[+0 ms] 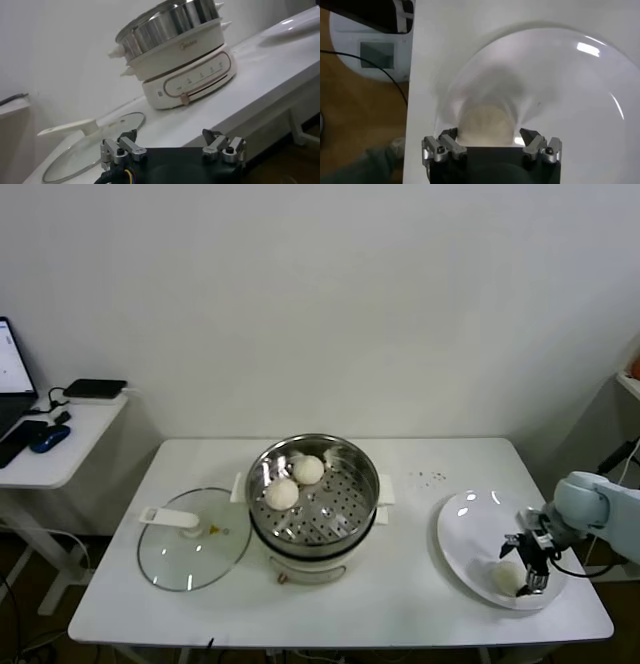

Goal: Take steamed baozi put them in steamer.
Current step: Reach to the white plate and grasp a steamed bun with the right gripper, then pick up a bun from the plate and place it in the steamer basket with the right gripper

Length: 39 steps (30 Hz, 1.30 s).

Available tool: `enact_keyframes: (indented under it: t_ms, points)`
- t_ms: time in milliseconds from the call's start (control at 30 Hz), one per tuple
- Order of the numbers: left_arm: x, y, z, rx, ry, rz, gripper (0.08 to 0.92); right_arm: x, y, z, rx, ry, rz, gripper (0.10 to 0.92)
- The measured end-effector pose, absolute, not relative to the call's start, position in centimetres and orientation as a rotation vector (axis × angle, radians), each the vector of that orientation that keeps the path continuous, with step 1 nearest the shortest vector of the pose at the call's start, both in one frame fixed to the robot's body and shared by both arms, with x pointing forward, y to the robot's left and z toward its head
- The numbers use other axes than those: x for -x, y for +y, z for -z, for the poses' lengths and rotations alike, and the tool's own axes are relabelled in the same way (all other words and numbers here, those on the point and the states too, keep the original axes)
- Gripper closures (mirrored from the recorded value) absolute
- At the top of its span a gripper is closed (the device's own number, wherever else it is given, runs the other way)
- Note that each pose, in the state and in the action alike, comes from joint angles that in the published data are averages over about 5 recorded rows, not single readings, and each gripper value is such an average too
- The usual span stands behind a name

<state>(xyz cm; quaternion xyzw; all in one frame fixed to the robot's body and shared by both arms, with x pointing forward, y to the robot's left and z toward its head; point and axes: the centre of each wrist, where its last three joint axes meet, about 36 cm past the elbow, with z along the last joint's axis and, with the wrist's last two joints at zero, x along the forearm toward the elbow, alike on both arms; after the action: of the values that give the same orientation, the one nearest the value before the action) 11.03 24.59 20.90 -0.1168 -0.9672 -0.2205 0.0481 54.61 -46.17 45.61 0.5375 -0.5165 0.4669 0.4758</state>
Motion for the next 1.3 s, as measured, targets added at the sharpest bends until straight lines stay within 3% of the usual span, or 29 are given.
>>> enact_keyframes:
  t_ms: [100,367,767,1033,1300]
  points:
    - [-11.2,24.6,-20.9,0.355,-2.950,0.675,0.177,-54.7,-46.1,-45.8,-1.316,-1.262,-1.139,0.208]
    - [-11.2,24.7,-20.8,0.357,-2.947,0.676,0.177,-54.8,-46.1,-46.3,-1.320,-1.253,-1.133,0.334]
    - [-11.4,24.7,-20.8,0.357,-2.950,0.677,0.177,-55.6,-45.2,-48.2,-1.361,-1.243,-1.171,0.379]
    - [-11.4,24.6,-20.7,0.360,-2.949,0.677,0.177,-57.9,-42.6,-53.1,-1.466,-1.216,-1.310,0.378]
    - [-11.6,24.7,-20.8,0.361,-2.953,0.682,0.177,-60.3,-36.6,-60.7,-1.626,-1.154,-1.572,0.382]
